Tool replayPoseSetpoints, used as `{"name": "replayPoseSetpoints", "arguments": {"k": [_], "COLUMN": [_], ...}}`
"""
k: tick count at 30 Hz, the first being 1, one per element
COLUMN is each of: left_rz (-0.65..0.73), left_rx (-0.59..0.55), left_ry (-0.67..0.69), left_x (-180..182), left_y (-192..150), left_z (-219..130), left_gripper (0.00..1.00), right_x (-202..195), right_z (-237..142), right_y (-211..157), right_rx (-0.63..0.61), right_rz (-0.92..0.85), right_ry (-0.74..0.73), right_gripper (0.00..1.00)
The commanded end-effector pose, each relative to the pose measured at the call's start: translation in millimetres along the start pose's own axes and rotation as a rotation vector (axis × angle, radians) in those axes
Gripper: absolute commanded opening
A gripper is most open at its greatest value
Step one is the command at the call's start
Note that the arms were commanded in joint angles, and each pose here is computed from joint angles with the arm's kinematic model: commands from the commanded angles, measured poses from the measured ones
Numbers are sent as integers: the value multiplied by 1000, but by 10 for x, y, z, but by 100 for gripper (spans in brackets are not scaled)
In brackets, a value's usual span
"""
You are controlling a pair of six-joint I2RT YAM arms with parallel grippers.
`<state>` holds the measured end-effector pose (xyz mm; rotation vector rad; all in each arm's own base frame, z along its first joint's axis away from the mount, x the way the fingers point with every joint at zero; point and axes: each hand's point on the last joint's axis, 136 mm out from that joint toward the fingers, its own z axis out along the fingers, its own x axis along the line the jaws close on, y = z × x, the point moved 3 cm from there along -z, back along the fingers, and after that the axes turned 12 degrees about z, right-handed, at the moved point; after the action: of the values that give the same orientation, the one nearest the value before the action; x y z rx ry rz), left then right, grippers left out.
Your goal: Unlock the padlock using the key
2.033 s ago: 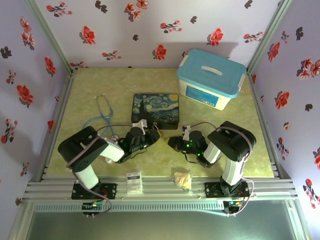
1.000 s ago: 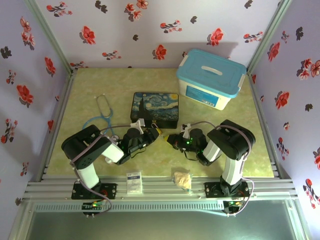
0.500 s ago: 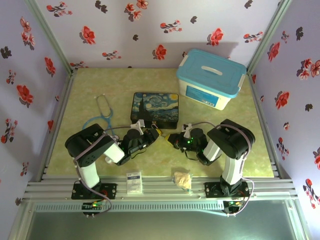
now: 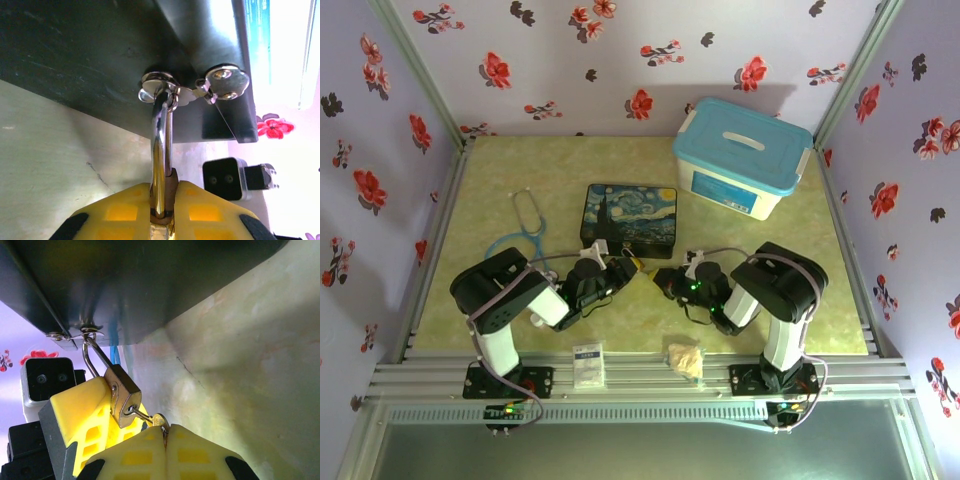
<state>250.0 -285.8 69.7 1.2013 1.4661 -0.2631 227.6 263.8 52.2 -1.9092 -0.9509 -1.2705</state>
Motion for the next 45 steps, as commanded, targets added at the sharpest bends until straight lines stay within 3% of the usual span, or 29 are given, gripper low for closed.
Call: {"name": "replayPoseSetpoints", "arguments": {"k": [1, 19, 26, 39, 45], "left_rz": [5, -10, -14, -8, -6], "left_rx": [-23, -28, -13, 2, 13], "left_ry": [-79, -91, -128, -89, -89], "left_x": [-205, -241, -348, -213, -204], "left_y": [37, 37, 44, -11, -36], "left_z": [22, 34, 49, -2, 38], "left_gripper": [0, 0, 0, 0, 0], "right_x": [250, 591, 464, 351, 402], "right_z": [14, 180, 196, -56, 12], "right_y": [14, -215, -203, -20, -96], "right_rx": [-57, 34, 63, 78, 133], "right_rz": [-1, -30, -74, -99, -104], "right_ry": [97, 185, 150, 127, 139], "right_gripper": [0, 0, 0, 0, 0]}}
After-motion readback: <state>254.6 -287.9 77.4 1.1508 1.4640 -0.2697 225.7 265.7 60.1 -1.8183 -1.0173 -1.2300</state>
